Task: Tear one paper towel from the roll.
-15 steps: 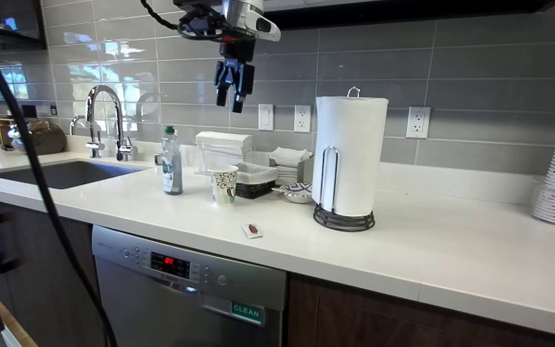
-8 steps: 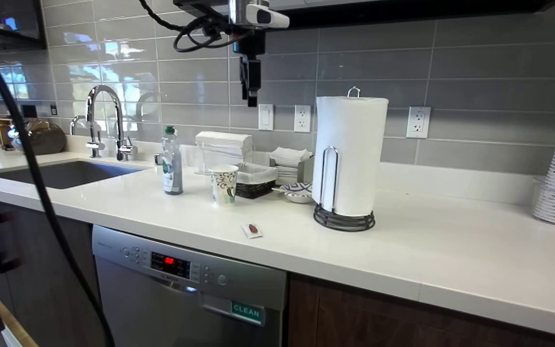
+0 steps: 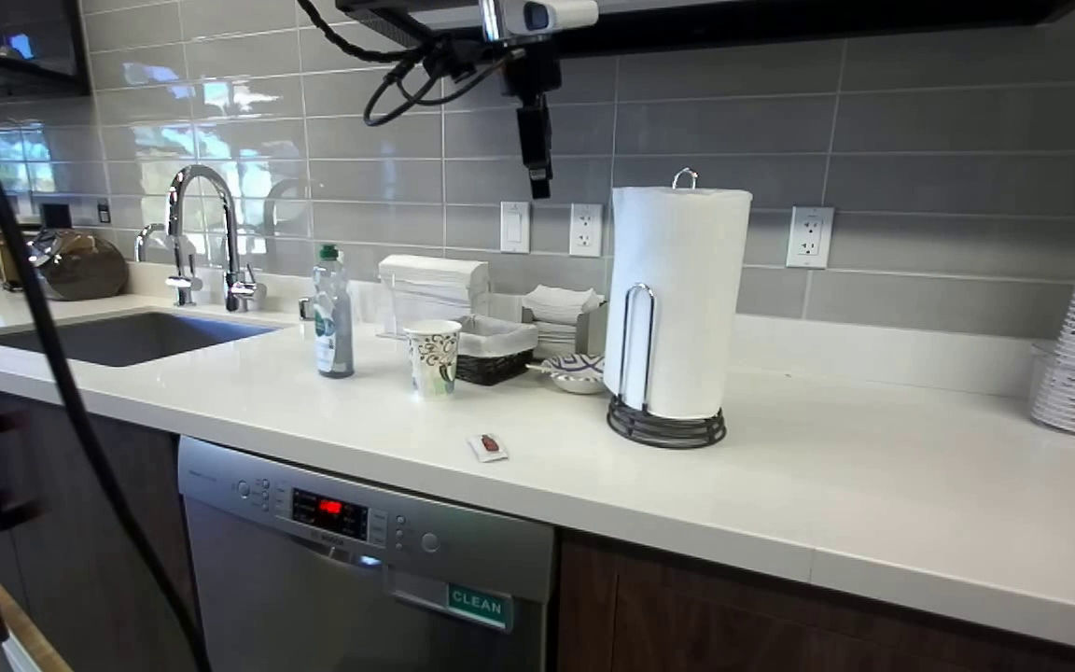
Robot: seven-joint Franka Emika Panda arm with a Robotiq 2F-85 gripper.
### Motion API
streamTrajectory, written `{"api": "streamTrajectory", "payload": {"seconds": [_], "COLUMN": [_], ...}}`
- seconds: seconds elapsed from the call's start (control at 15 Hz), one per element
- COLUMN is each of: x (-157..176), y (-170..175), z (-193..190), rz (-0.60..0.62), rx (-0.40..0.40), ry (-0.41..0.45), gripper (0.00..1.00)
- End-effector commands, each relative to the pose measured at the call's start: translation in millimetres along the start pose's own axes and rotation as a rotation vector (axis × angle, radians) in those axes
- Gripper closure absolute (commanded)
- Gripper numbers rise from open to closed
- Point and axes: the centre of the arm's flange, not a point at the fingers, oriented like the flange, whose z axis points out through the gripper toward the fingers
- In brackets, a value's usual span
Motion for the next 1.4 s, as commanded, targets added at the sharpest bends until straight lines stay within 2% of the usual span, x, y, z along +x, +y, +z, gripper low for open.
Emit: {"api": "streamTrajectory", "payload": {"seconds": [0.0,0.13,0.2,0.6,0.73,0.93,1.33], "x": [0,-1,7,44,50,52,49], "y": [0,-1,-3,-8,-12,-22,-35], "z": [0,0,5,17,23,31,38], "rz": [0.008,0.012,0.094,0.346,0.386,0.392,0.346], "rx": [-0.002,-0.002,-0.019,-0.041,-0.04,-0.051,-0.045], "ry": [0.001,0.002,0.088,0.269,0.323,0.375,0.382], "gripper": [0.0,0.0,0.0,0.0,0.0,0.0,0.0]}}
